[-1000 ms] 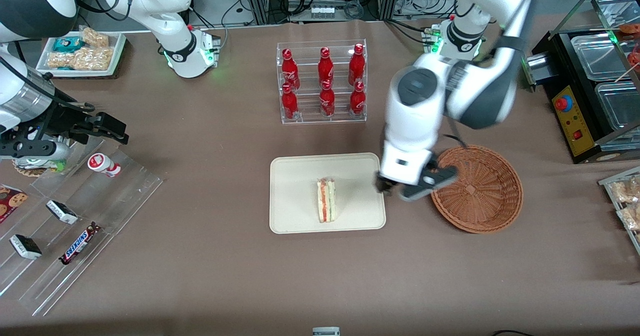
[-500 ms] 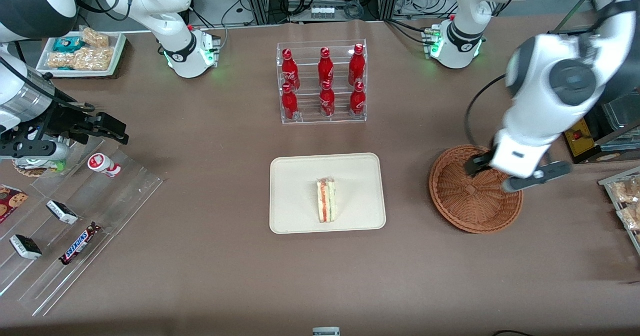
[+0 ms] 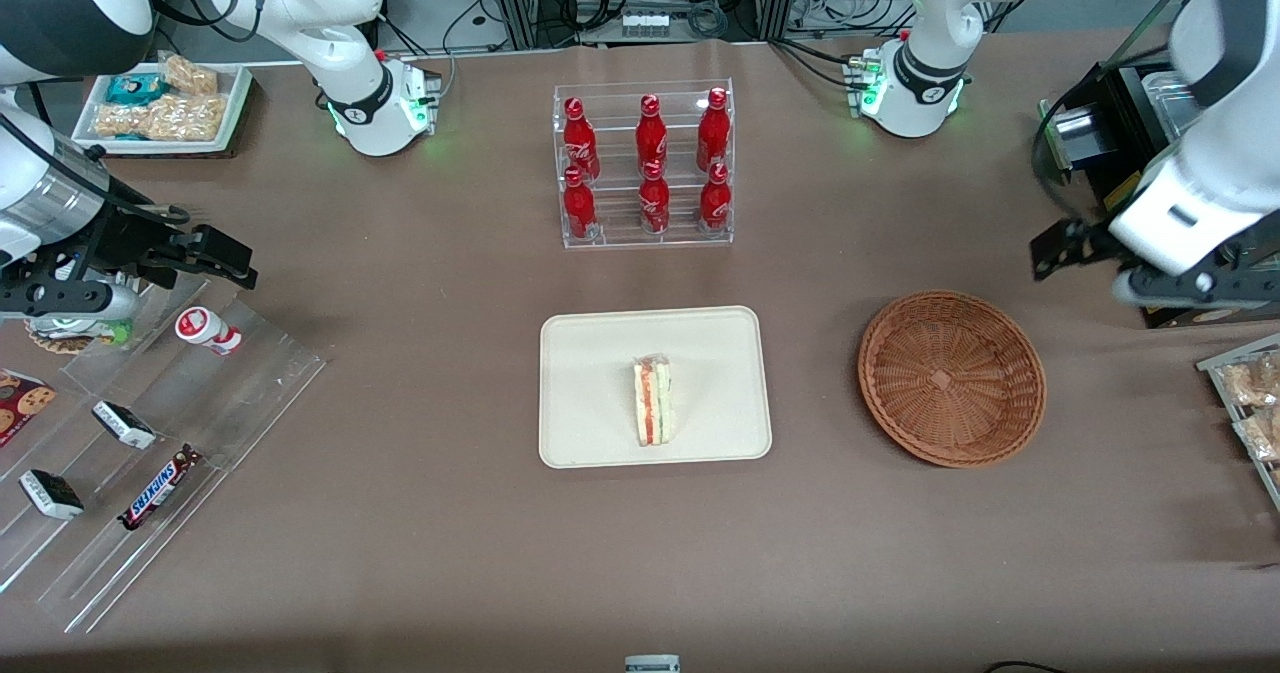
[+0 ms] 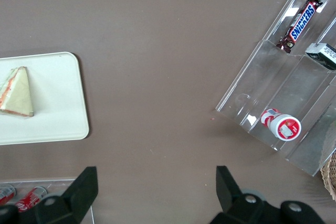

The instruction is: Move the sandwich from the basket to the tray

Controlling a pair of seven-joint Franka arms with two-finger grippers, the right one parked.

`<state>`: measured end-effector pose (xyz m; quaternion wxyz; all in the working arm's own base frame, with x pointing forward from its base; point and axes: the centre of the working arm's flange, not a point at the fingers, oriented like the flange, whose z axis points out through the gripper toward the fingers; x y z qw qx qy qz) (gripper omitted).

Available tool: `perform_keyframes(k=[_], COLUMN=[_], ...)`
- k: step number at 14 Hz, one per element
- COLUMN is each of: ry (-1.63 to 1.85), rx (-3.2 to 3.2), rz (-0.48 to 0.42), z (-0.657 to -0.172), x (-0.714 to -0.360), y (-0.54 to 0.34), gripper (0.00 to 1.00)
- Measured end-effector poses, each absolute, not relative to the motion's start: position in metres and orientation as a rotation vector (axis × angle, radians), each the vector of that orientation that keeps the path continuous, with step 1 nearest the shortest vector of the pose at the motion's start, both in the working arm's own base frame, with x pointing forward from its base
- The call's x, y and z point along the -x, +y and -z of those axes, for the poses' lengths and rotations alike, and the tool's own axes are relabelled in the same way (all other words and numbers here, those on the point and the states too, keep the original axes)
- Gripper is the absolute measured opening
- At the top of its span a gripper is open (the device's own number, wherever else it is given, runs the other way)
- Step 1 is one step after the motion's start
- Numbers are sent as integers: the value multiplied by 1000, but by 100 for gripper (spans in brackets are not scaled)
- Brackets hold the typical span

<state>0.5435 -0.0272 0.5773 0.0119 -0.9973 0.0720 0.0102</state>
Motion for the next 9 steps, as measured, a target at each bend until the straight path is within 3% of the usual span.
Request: perform_keyframes(k=[4, 9], ry=[284, 255], rx=[3104, 3124], rz=[37, 34], z=[-618, -615], x=[-536, -539], y=[-9, 0], gripper=[100, 100])
